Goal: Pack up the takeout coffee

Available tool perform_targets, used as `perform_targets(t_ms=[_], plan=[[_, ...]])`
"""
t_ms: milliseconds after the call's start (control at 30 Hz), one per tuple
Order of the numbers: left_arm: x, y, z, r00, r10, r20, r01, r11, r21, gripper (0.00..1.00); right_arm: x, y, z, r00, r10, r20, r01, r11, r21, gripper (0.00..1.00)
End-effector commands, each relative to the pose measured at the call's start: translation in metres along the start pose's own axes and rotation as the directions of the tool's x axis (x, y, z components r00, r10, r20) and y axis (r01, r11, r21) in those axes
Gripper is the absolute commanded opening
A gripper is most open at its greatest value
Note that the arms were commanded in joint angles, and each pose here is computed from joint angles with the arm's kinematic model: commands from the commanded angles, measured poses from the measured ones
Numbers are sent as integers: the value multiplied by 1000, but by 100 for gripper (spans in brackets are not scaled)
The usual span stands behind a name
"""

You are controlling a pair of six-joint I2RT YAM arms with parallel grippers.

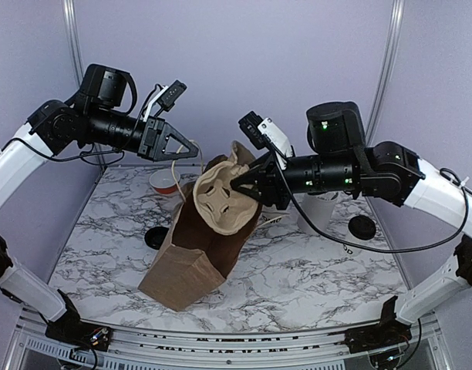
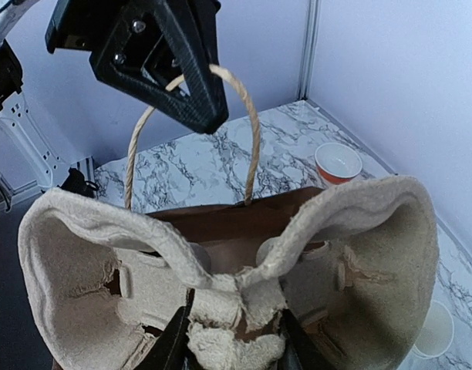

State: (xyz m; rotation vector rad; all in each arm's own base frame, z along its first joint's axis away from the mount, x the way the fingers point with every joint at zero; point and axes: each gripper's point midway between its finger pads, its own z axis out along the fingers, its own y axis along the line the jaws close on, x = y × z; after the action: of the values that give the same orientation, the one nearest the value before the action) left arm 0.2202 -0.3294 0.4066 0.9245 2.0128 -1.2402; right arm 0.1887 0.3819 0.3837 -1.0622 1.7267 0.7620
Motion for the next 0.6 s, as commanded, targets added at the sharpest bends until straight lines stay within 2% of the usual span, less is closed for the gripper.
perform_targets(t_ms=[0, 567], plan=[[-13, -10, -5, 999, 27, 31, -28, 999, 22, 0, -8, 20, -4, 998, -21, 63, 28, 994, -107, 34], [-19, -17, -1, 999, 28, 34, -30, 997, 64, 0, 27, 25, 12, 1000, -11, -8, 9, 990, -140, 33]])
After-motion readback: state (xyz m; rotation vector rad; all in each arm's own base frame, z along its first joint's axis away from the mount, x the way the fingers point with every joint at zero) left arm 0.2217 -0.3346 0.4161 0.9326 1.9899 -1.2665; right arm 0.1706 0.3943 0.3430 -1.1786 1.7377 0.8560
